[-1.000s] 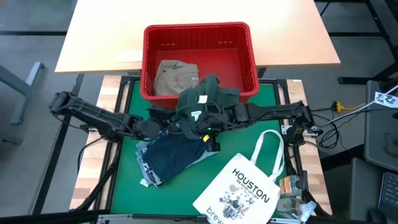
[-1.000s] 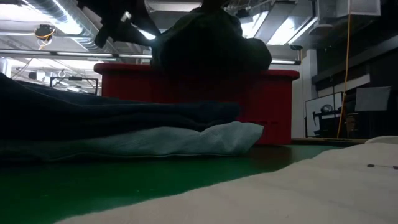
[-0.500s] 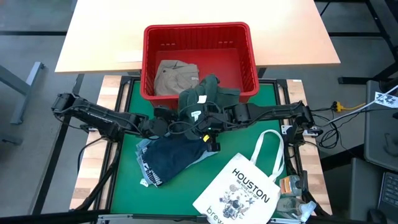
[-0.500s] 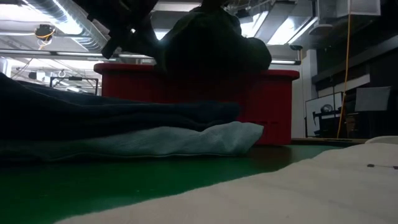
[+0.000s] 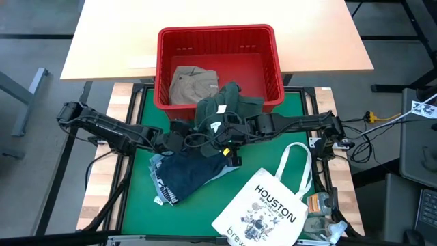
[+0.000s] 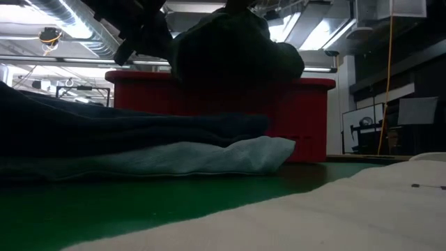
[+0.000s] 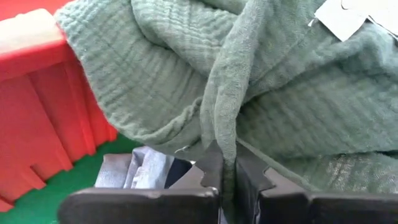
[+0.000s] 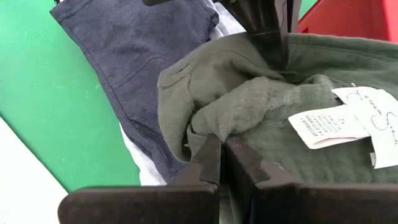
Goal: Fold Laundry from Bin
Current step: Fold the dark green polo shirt
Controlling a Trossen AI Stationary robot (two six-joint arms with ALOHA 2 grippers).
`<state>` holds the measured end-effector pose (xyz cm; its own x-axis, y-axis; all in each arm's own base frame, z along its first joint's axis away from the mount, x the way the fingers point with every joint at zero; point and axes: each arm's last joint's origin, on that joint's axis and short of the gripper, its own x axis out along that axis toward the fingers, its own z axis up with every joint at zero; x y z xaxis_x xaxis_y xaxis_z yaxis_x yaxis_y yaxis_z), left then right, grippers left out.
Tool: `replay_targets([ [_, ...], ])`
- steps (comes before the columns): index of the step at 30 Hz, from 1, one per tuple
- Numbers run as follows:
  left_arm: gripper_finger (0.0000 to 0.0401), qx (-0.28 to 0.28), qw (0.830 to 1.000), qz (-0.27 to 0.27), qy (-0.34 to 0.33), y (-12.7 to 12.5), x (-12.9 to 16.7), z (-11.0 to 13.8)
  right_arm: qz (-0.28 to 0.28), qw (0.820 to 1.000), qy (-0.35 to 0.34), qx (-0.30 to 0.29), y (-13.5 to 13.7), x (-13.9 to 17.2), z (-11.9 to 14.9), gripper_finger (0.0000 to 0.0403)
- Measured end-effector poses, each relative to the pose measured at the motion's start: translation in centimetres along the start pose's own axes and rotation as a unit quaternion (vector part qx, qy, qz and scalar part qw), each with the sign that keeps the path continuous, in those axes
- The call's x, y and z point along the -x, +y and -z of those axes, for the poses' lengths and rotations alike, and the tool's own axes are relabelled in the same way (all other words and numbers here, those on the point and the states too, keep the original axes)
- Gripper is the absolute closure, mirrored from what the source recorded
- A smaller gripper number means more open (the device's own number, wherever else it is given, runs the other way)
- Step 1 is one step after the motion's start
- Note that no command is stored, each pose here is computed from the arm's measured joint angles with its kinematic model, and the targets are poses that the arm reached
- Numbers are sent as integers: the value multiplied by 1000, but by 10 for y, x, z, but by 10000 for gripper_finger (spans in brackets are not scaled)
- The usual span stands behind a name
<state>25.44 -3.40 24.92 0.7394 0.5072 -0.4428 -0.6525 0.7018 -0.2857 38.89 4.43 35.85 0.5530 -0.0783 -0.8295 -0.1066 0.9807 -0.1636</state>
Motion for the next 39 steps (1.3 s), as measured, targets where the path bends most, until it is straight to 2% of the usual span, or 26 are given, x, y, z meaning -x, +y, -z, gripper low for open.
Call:
replay_targets([
  [5, 393, -3, 1000, 0, 0, 0, 0, 0, -5, 1000, 0, 0, 0, 0, 0, 393],
  [9, 384, -4, 1000, 0, 1, 0, 0, 0, -13, 1000, 0, -23, 1, 0, 0, 382],
  [20, 393, -5, 1000, 0, 1, 0, 0, 0, -17, 999, 12, -49, 1, 0, 2, 240],
  [23, 391, -5, 1000, 0, 1, 0, 0, 0, -35, 995, 52, -71, 3, 1, 10, 222],
  [26, 389, -6, 1000, -2, 2, 0, 0, 0, -49, 983, 124, -130, 5, 3, 23, 215],
  [29, 389, -11, 1000, -5, 6, 1, 0, 1, -28, 965, 196, -171, 9, 5, 37, 214],
  [32, 389, -17, 1000, -10, 11, 2, 0, 3, 24, 954, 258, -149, 16, 1, 52, 217],
  [35, 389, -18, 1000, -12, 11, 3, 0, 3, 65, 957, 259, -111, 27, -5, 58, 221],
  [39, 389, -19, 1000, -13, 12, 3, 0, 3, 133, 963, 224, -65, 37, -11, 57, 225],
])
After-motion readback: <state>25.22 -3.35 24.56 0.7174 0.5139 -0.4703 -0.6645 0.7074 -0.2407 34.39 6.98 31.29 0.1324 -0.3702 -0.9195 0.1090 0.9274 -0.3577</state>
